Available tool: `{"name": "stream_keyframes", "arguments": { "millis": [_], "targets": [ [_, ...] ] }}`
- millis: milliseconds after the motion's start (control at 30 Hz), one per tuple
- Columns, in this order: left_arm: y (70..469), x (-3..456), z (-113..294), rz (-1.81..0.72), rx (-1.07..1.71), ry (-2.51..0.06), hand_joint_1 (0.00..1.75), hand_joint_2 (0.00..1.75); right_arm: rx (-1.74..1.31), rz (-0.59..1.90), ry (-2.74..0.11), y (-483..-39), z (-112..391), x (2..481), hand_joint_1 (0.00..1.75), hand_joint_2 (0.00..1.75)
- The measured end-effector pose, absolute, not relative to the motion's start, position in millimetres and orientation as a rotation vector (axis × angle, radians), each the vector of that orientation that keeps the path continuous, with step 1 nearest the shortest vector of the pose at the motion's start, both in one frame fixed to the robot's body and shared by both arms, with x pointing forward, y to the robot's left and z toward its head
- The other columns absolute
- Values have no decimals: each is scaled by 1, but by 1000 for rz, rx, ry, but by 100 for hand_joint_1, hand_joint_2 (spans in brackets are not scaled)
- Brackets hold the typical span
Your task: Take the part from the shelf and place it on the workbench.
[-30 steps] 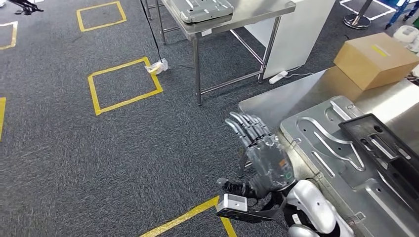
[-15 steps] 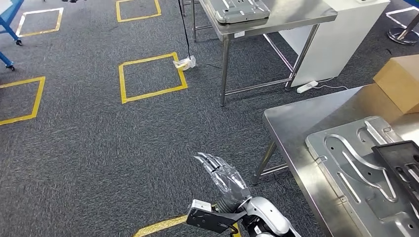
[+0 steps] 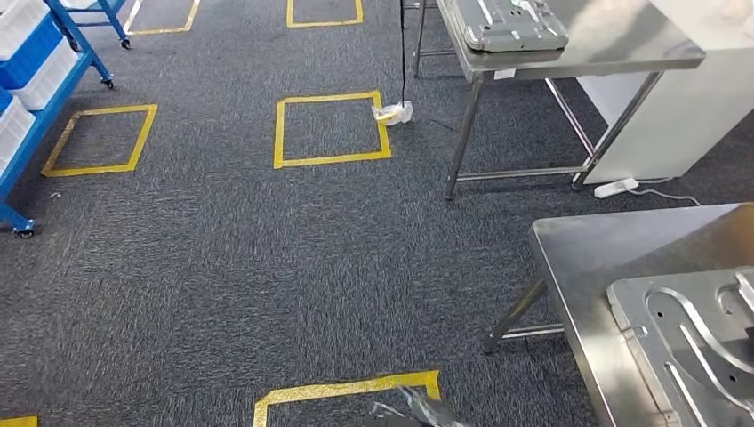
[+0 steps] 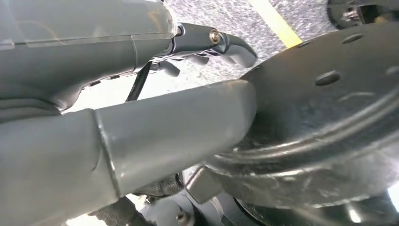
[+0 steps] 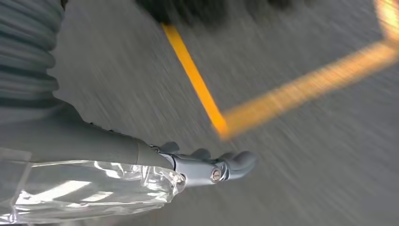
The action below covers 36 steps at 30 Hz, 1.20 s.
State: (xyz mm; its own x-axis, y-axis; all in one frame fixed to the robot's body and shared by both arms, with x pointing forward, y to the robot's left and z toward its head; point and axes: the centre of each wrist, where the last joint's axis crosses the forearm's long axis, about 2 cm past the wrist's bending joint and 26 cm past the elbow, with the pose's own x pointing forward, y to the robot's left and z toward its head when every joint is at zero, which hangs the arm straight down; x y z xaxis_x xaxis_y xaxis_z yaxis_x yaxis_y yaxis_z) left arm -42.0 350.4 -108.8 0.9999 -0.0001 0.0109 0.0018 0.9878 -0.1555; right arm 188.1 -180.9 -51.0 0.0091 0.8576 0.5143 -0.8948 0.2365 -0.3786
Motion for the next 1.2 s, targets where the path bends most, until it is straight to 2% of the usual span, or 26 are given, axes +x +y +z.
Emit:
{"name": "stream_keyframes", "arguments": {
  "millis": [200,333,600,1200],
  "targets": [
    [350,-46,-109,2,-155,6,0,0,62,1033,-387,-243,-97,102,0,175],
    [349,-45,-109,8,-142,2,0,175,65,808,-303,-265,-106,73,0,175],
    [345,-45,-109,-1,-146,-17,0,175,75,582,-250,-283,-111,44,0,175],
    [346,-39,-110,-1,-126,-34,0,175,40,566,-234,-288,-112,34,0,175]
  ]
}}
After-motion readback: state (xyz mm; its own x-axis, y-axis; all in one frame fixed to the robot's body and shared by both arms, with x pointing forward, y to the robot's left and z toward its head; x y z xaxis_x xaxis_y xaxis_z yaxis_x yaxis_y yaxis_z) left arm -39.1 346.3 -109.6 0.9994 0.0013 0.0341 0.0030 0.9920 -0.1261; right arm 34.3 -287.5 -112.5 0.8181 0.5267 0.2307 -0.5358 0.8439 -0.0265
